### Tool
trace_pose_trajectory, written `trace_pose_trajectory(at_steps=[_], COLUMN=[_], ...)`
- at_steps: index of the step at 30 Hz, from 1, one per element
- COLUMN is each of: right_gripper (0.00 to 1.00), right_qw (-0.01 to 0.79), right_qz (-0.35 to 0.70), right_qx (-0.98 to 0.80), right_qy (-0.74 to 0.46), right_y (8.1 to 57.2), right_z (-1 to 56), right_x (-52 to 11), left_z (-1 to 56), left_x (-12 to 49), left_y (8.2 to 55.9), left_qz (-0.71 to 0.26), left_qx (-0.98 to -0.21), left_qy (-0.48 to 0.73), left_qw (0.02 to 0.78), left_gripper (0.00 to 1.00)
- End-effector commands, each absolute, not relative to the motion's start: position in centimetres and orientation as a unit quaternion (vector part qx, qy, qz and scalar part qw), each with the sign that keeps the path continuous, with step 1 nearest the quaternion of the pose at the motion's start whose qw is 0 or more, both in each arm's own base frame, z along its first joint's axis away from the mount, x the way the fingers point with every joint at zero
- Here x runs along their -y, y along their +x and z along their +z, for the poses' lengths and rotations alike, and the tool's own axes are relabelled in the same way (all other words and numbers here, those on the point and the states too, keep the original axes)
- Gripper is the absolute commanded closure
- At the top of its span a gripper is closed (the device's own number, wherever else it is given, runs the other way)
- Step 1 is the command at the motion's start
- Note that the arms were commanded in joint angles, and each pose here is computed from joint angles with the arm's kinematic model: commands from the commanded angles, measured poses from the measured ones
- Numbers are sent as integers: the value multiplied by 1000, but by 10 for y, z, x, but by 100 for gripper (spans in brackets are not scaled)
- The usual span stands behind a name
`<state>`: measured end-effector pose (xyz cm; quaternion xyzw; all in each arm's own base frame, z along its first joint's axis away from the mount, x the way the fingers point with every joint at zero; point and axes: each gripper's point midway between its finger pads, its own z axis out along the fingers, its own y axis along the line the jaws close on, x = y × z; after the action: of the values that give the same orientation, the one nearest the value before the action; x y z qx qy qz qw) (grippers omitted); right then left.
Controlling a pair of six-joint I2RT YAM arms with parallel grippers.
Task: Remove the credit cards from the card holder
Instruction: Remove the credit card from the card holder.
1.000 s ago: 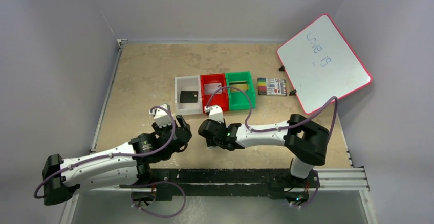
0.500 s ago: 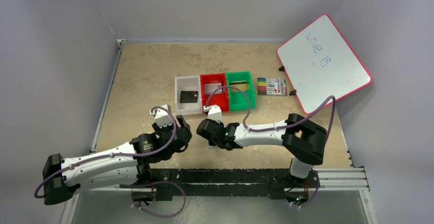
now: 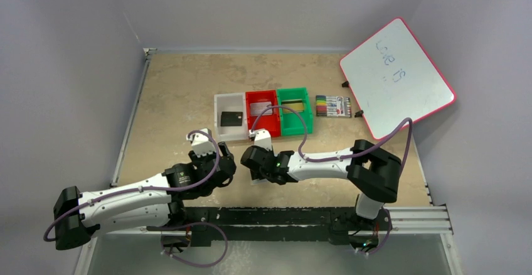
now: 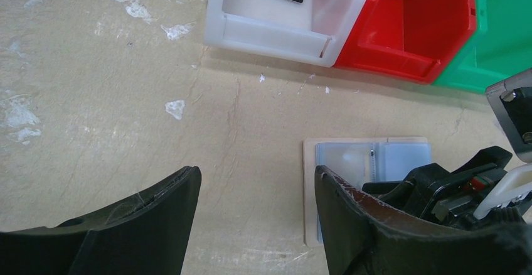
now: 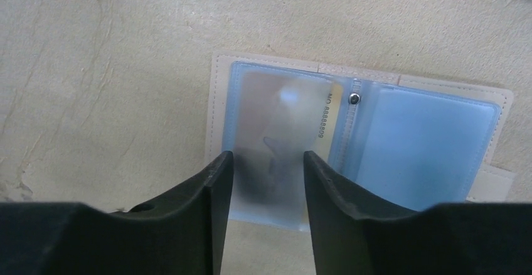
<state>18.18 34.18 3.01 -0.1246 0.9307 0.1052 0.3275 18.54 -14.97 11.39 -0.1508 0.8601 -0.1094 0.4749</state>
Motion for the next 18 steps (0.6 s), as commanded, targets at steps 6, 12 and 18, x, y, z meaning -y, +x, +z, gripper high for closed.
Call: trace_pose_trajectory(at_steps=[6,12,18], right_gripper=[48,56,75], right_qw=[336,327,325], right_qz=[106,75,73], right_qx=[-926,-933,-935], right_qy=[-133,-128,-121], right_y=[184,182,183], right_z=[42,25,25], right_x=[-348,-337,-340], left_z=[124,127,125], left_x=[140,136,139], left_y=[187,186,186], left_qz=[-114,-118,-117], left_qx=[-847,-844,-846], left_qy=[-167,-172,-169], left_qw=[492,495,492], left_gripper=[34,34,34])
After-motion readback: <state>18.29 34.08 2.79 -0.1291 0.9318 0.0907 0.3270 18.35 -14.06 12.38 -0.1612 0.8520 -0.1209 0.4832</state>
